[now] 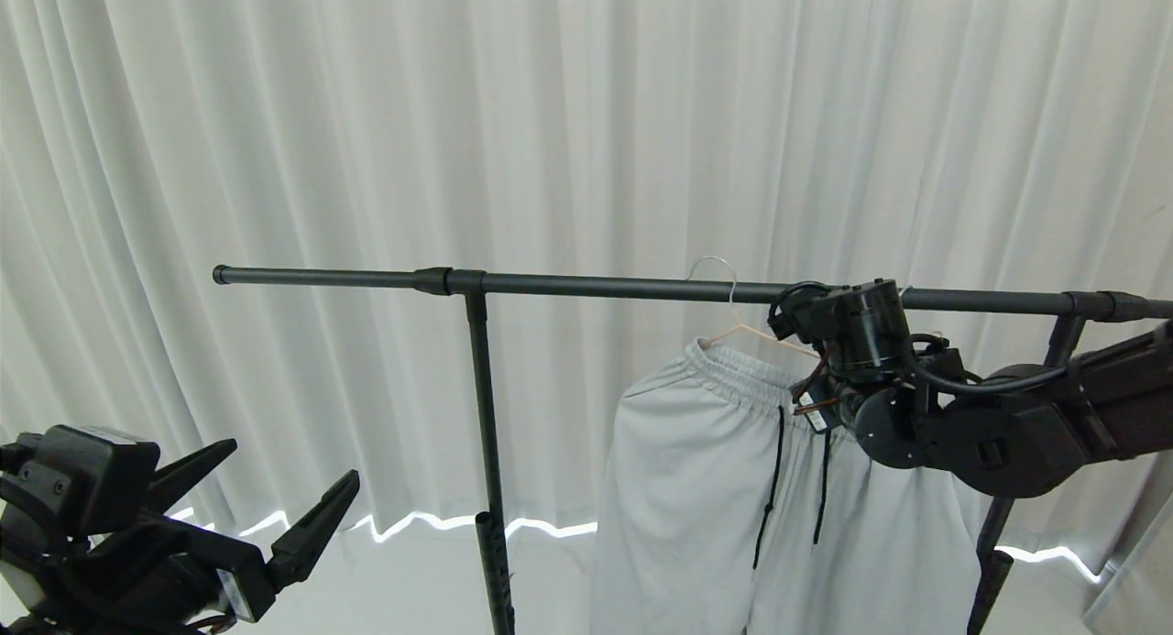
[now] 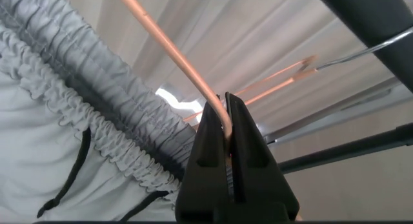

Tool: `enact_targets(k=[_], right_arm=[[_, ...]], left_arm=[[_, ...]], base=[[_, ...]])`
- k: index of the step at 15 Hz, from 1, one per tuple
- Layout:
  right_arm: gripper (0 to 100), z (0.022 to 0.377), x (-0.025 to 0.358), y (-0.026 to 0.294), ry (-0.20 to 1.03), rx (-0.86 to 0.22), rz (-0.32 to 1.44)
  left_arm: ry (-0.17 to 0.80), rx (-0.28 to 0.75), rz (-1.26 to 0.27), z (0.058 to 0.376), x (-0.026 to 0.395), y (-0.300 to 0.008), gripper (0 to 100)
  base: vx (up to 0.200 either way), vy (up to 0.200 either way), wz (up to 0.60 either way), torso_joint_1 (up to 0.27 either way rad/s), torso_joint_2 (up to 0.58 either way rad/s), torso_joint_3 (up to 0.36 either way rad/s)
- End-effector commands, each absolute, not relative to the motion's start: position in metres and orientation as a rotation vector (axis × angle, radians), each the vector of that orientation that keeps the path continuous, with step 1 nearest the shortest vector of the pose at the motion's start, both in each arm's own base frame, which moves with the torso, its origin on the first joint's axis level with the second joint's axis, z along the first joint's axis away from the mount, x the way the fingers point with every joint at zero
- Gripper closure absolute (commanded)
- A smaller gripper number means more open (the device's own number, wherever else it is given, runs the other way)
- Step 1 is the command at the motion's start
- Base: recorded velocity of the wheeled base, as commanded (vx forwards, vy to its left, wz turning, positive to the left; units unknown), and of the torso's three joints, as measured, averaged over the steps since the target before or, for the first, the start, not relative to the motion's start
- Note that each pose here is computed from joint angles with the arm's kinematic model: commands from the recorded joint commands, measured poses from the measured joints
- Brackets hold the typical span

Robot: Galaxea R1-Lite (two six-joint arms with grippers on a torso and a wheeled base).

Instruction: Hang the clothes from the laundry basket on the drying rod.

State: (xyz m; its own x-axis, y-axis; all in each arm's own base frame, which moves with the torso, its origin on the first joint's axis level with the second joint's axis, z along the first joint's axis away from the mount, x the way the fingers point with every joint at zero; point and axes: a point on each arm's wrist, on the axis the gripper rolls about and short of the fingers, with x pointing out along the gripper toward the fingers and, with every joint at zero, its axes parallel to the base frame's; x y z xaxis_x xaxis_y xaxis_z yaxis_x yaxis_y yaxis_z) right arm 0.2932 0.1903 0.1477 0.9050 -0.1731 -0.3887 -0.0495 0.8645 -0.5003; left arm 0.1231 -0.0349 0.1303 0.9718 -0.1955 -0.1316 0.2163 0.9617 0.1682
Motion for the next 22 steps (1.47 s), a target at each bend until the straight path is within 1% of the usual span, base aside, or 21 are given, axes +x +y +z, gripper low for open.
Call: enact_targets(k=[1, 5, 9, 13, 18, 22], right_arm=[[100, 0.145, 0.294, 0.192, 0.444, -0.533, -0.062], [100, 0.143, 0.293, 0.194, 0.449, -0.539, -0.057], [100, 0.138, 0.291, 0.204, 0.450, -0.550, -0.032], [100, 0.140, 0.296, 0.206, 0.439, -0.535, -0.038], [100, 0.127, 0.298, 0.213, 0.463, -0.541, -0.028], [100, 0.127, 0.300, 0.222, 0.448, -0.510, -0.017]], left_arm=[[0.115, 0.183, -0.209, 0.130, 0.123, -0.035, 0], [0.115, 0.183, -0.209, 0.130, 0.123, -0.035, 0], [0.115, 0.183, -0.209, 0.130, 0.123, -0.035, 0], [0.115, 0.183, -0.209, 0.130, 0.123, -0.035, 0], [0.115, 0.183, -0.209, 0.130, 0.123, -0.035, 0], [0.112, 0.182, -0.209, 0.131, 0.123, -0.035, 0]], base=[[0.000, 0.000, 0.00, 0.000, 0.00, 0.000], [0.000, 0.000, 0.00, 0.000, 0.00, 0.000], [0.000, 0.000, 0.00, 0.000, 0.00, 0.000], [0.000, 0.000, 0.00, 0.000, 0.00, 0.000], [0.000, 0.000, 0.00, 0.000, 0.00, 0.000], [0.000, 0.000, 0.00, 0.000, 0.00, 0.000]])
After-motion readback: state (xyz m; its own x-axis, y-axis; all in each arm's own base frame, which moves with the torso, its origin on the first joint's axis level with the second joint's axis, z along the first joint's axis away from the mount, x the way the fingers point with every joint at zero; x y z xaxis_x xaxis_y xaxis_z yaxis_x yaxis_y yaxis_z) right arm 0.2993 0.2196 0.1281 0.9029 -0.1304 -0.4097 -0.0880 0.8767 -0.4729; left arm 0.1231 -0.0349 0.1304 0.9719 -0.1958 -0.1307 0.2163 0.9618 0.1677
